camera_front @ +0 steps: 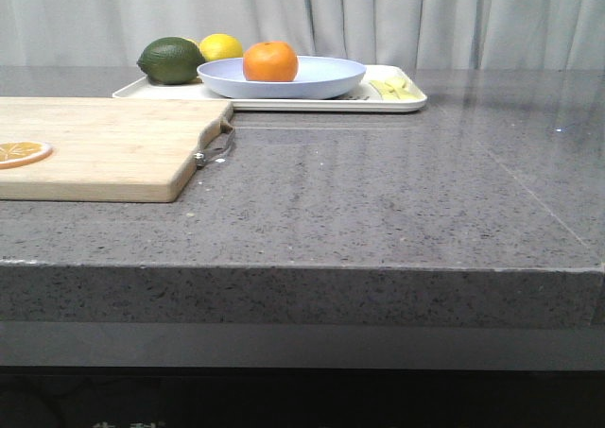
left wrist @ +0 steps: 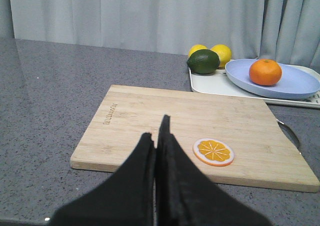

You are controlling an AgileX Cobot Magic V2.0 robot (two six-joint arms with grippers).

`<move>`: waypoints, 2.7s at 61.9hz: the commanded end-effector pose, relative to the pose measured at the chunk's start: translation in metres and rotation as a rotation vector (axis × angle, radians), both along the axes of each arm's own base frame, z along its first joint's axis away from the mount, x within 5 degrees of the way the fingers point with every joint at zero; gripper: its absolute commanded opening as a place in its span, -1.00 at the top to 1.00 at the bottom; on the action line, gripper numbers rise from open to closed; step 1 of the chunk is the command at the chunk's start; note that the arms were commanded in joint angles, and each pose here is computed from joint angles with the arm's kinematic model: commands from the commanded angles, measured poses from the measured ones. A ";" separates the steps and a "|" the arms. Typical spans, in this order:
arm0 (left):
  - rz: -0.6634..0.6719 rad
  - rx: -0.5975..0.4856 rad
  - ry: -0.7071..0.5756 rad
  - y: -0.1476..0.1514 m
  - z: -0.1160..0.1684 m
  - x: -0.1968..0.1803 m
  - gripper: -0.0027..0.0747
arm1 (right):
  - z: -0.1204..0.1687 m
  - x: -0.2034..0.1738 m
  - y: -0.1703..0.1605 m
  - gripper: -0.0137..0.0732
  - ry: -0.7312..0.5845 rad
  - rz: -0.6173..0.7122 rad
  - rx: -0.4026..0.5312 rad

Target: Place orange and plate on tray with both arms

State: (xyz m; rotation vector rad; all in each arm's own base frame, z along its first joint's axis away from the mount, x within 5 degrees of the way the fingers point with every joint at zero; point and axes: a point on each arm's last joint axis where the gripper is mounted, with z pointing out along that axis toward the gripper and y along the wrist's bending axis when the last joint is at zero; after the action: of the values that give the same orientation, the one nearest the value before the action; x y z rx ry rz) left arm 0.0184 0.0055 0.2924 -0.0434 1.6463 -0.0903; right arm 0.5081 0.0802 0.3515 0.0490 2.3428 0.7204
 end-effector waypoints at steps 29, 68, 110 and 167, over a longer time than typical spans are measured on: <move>-0.008 -0.010 -0.120 0.000 0.015 -0.005 0.98 | 0.116 -0.088 -0.039 0.82 -0.155 -0.121 -0.348; -0.008 -0.010 -0.120 0.000 0.015 -0.005 0.98 | 0.049 -0.244 -0.063 0.82 0.095 -0.065 -0.568; -0.008 -0.010 -0.120 0.000 0.015 -0.005 0.98 | -0.053 -0.406 -0.074 0.82 -0.388 -0.177 -0.521; -0.008 -0.010 -0.120 0.000 0.015 -0.005 0.98 | -0.056 -0.446 -0.076 0.82 -0.699 -0.264 -0.470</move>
State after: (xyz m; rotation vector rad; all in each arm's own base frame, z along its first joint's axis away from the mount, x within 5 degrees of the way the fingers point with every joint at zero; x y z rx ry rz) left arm 0.0184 0.0055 0.2924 -0.0434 1.6463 -0.0903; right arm 0.0602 0.0044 0.2795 -0.0834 1.8309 0.0410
